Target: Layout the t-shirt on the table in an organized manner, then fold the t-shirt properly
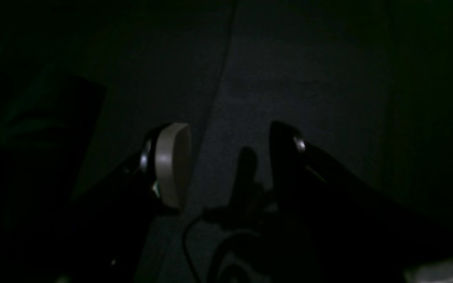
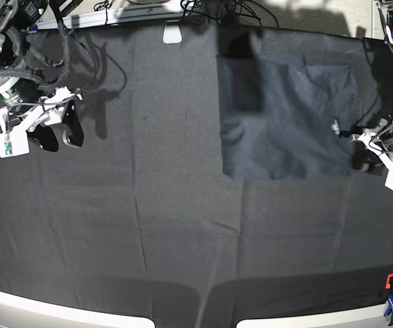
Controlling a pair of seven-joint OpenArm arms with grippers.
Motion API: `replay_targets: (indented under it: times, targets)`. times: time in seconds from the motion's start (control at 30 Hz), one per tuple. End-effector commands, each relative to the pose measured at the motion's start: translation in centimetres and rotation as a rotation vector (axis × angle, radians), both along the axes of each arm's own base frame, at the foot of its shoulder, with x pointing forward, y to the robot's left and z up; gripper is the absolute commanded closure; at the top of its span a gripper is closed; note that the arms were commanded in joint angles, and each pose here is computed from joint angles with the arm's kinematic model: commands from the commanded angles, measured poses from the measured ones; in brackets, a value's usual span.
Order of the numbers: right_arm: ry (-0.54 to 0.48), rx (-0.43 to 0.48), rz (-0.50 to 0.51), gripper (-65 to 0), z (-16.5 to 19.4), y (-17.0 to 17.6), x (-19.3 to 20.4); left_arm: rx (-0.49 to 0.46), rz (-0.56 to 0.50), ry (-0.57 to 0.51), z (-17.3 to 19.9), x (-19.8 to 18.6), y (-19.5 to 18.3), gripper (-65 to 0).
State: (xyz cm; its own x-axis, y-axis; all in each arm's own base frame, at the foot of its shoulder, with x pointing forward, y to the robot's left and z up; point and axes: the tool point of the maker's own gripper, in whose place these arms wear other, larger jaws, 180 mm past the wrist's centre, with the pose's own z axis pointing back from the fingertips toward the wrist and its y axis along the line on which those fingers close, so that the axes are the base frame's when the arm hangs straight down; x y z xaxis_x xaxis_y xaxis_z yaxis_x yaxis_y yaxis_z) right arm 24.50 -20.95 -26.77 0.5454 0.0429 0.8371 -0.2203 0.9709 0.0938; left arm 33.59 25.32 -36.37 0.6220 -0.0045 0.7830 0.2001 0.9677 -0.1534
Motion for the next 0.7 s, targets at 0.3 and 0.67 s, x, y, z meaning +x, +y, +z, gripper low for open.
replay_targets:
  times: [0.3, 0.67]
  targets:
    - [-0.131, 0.018, 0.030, -30.7, 2.5, 0.7, 1.1, -0.207, -0.127, -0.148, 7.4, 0.5, -0.1, -22.0]
    - [-0.171, 0.025, 0.292, 0.0, 1.6, 10.3, 4.9, -0.427, -0.156, 0.008, 2.4, -6.7, -5.0, 0.0]
